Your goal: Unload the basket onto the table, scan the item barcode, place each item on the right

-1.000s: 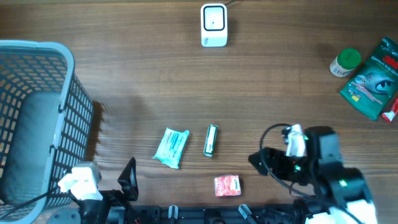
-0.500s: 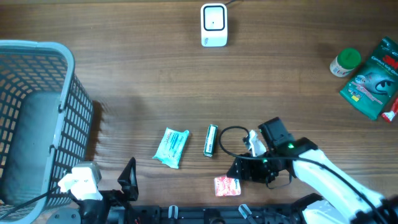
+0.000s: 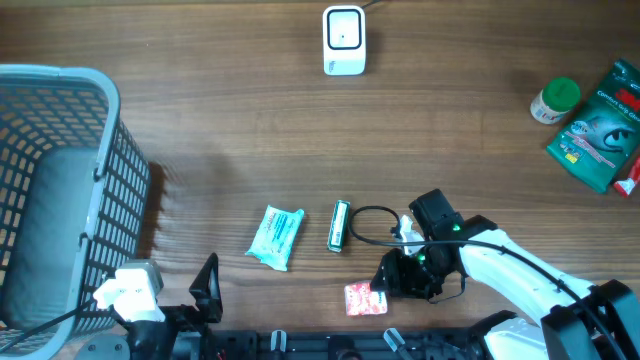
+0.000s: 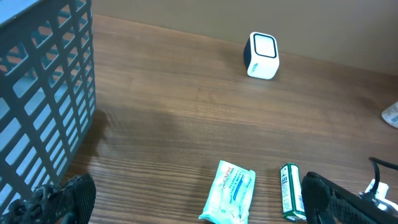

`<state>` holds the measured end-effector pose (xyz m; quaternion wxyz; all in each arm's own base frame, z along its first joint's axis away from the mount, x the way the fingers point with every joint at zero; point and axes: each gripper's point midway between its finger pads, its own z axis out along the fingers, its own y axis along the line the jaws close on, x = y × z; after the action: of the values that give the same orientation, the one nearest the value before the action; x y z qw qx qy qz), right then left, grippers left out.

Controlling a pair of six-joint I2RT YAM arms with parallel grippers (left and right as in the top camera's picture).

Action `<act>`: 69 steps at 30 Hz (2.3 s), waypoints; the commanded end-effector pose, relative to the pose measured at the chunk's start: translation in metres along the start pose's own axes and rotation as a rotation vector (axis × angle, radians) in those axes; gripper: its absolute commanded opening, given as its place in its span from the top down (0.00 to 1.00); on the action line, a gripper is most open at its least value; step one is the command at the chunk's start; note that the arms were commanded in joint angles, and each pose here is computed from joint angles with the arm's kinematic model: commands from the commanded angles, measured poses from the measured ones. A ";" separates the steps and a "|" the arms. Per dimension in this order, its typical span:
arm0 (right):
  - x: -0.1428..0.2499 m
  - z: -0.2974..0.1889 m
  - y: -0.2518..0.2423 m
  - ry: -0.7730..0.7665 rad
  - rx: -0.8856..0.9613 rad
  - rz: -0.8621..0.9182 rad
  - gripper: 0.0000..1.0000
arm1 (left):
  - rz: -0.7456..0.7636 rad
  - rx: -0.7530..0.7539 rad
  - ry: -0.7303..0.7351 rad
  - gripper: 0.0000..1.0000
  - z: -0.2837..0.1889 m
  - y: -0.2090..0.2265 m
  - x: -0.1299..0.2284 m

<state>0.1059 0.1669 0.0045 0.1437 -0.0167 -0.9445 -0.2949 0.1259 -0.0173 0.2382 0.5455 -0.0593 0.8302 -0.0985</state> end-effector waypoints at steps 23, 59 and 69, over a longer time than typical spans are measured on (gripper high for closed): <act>0.017 0.013 0.048 0.097 -0.212 -0.037 0.95 | -0.007 0.011 -0.006 0.00 -0.001 -0.002 0.000; -0.088 -0.145 0.239 -0.835 -0.845 -0.741 0.96 | -0.007 0.011 -0.006 0.00 -0.001 -0.002 0.000; -0.207 -0.215 0.155 -1.580 -0.069 -0.436 0.91 | -0.007 0.011 -0.006 0.00 -0.001 -0.002 0.000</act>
<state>0.3362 0.2292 0.1667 -0.4955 -0.0139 -0.7652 -0.4108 0.1259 -0.0173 0.2382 0.5455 -0.0593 0.8302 -0.0985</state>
